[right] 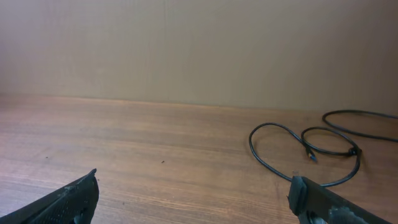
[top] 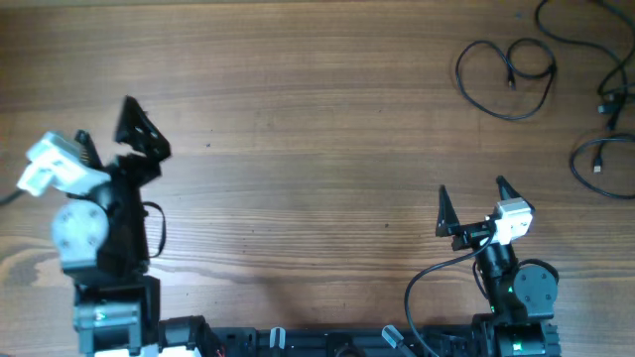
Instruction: Untangle cables
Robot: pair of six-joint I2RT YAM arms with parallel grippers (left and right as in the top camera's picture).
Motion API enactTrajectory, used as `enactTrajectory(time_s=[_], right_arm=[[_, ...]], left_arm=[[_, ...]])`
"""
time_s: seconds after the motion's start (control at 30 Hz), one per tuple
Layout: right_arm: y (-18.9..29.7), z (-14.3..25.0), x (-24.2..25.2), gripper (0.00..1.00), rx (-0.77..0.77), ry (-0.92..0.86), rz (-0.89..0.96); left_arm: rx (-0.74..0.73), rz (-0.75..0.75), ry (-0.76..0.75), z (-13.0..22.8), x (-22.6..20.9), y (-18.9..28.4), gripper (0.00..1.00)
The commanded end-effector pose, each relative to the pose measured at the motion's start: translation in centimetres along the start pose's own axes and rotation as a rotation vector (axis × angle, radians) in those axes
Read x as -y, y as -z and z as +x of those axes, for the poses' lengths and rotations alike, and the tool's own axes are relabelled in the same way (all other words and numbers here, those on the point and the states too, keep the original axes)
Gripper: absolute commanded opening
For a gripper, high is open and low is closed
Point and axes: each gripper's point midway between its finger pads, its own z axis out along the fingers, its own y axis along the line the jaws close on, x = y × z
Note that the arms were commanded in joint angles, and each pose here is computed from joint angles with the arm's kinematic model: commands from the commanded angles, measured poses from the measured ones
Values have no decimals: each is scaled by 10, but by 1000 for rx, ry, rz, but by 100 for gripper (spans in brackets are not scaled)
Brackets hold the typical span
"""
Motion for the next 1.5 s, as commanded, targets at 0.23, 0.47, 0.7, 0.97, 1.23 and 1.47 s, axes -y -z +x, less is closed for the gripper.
enactTrajectory(time_s=[0.23,0.47,0.7,0.97,1.23,1.47], right_arm=[[1,-3,1,100,16,-14,10],[1,-3,1,100,16,-14,10],[1,-3,1,100,16,-14,10],[1,-3,1,100,16,-14,10],[1,-3,1,100,16,-14,10],[1,-3,1,100,16,-14,10]], left_arm=[[-31,149,-291,89,-18,24,100],[-12,175,-412,116,-32,38,100],[-27,169,-420,147,-51,42,100],[-86,149,-427,167,-65,49,100],[-105,146,-429,172,-67,49,100],[-106,146,-429,172,-67,49,100]])
